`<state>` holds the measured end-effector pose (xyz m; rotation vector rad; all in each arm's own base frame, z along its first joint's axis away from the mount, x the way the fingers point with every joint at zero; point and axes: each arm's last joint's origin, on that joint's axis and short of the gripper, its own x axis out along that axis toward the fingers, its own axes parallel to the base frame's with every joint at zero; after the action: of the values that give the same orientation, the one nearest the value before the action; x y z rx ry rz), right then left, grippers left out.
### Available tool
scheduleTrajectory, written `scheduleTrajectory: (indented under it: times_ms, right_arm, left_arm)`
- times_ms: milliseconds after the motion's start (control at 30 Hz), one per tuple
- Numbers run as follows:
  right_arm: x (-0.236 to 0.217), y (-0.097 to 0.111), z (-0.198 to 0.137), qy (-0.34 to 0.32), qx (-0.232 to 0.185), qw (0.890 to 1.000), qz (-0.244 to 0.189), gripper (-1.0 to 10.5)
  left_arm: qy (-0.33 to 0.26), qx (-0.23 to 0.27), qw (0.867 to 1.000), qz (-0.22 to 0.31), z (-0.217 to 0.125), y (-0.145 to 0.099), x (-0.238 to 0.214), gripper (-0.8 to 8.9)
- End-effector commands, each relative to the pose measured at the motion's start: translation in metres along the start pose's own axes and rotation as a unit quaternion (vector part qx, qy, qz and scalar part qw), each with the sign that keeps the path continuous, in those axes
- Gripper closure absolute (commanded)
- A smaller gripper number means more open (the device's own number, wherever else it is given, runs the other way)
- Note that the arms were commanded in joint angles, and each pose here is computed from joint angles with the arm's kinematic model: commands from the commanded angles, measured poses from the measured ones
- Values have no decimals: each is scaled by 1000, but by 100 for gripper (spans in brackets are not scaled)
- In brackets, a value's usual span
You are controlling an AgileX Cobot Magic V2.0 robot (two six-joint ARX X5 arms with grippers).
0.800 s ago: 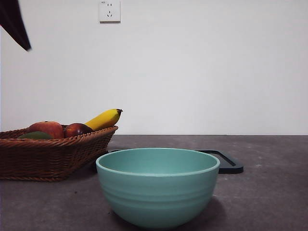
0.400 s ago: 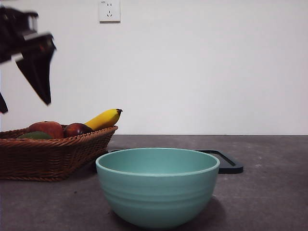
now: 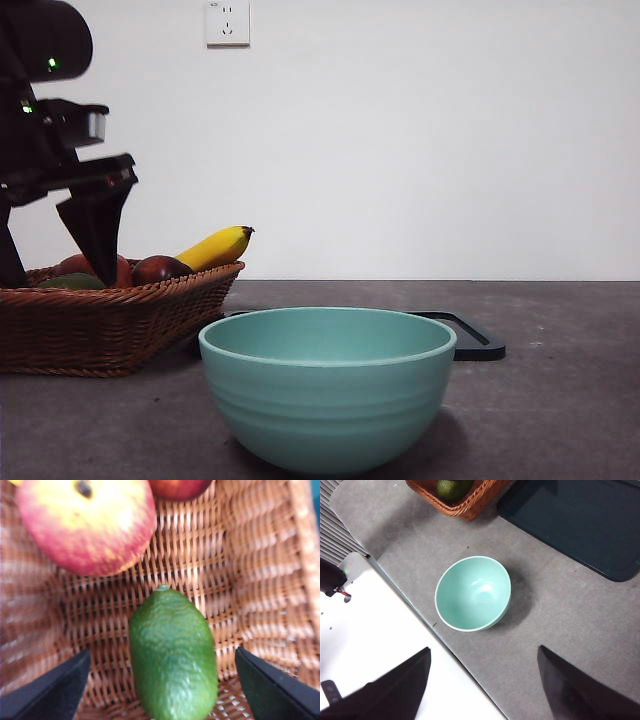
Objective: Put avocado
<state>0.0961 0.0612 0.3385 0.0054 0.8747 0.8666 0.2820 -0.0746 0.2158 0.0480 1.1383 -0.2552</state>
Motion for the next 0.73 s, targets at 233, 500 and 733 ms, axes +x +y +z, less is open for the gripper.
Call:
scheduleTrajectory:
  times_ms: [233, 500, 733]
  right_arm:
    - [-2, 2, 4, -7, -9, 1000, 3, 605]
    - [-2, 2, 4, -7, -9, 1000, 2, 605]
    - [-2, 2, 4, -7, -9, 1000, 2, 605]
  left_arm:
    - [13, 20, 1000, 0, 6, -4, 19, 399]
    - [15, 21, 1000, 0, 5, -5, 20, 532]
    - [15, 18, 1000, -2, 6, -5, 18, 611]
